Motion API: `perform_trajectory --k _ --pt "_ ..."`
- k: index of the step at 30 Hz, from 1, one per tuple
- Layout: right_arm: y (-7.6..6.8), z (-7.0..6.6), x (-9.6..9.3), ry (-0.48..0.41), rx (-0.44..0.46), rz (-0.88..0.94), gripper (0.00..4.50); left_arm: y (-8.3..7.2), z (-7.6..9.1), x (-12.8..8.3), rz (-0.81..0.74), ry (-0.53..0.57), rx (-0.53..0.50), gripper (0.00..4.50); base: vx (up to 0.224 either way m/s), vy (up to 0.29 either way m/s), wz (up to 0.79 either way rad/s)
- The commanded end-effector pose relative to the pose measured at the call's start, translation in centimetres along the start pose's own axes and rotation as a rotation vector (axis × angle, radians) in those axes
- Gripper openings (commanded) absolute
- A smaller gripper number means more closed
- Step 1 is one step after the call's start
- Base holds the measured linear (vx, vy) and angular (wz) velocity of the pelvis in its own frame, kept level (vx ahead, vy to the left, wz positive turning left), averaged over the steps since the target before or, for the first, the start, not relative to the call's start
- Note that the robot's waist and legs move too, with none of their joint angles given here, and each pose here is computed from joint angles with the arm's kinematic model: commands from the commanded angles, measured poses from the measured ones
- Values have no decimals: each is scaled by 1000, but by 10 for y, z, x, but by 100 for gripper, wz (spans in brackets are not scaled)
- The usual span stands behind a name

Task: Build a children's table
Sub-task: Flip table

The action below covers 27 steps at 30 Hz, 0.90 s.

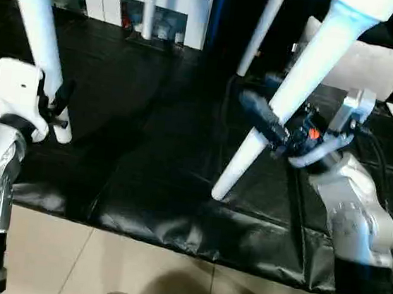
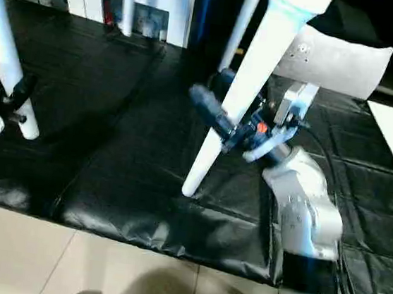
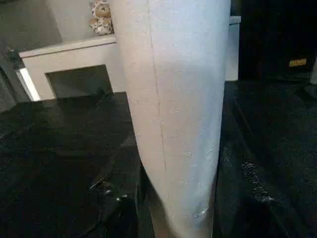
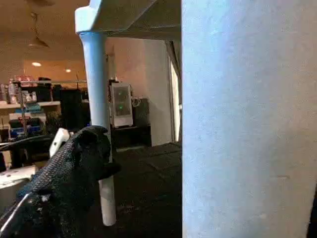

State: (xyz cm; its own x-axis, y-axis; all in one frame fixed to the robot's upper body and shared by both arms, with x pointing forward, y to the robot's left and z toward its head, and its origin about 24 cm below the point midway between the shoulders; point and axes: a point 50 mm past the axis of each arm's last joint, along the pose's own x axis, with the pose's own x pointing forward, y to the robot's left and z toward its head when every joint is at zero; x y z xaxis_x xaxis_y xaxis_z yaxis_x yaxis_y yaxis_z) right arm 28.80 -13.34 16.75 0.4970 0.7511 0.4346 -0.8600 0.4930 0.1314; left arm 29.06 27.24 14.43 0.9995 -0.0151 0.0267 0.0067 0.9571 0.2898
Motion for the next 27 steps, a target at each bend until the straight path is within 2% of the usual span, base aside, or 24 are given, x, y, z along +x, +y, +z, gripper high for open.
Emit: perform_trajectory --k 1,6,7,10,12,13,15,18,23,24,26,27 --pt "21 3 15 -5 13 113 450 -17 12 0 -83 -47 85 157 0 0 0" --pt "27 0 12 20 18 101 450 -11 2 -12 -55 6 104 157 0 0 0" --pt "24 -7 8 67 13 48 450 -8 -5 -22 -37 49 107 157 0 0 0" --pt "21 -16 4 130 -3 12 450 -5 -12 -29 -11 80 102 157 0 0 0" --pt "18 -28 1 191 -35 -35 450 2 -21 -32 20 104 86 157 0 0 0" --pt "16 -31 0 209 -44 -59 450 5 -24 -33 34 107 81 213 0 0 0" --pt "12 -38 -4 218 -65 -127 450 13 -29 -37 47 99 54 227 0 0 0" --pt "10 -42 -10 216 -74 -181 450 15 -35 -47 26 90 13 258 0 0 0" --pt "15 -46 -27 206 -85 -252 450 12 -37 -67 0 51 -57 302 0 0 0" --pt "24 -44 -41 192 -85 -283 450 3 -33 -80 -35 14 -106 314 0 0 0" --pt "31 -43 -50 183 -76 -300 450 -5 -29 -87 -64 -4 -154 326 0 0 0" --pt "39 -42 -62 174 -53 -329 450 -16 -26 -96 -90 1 -159 326 0 0 0"
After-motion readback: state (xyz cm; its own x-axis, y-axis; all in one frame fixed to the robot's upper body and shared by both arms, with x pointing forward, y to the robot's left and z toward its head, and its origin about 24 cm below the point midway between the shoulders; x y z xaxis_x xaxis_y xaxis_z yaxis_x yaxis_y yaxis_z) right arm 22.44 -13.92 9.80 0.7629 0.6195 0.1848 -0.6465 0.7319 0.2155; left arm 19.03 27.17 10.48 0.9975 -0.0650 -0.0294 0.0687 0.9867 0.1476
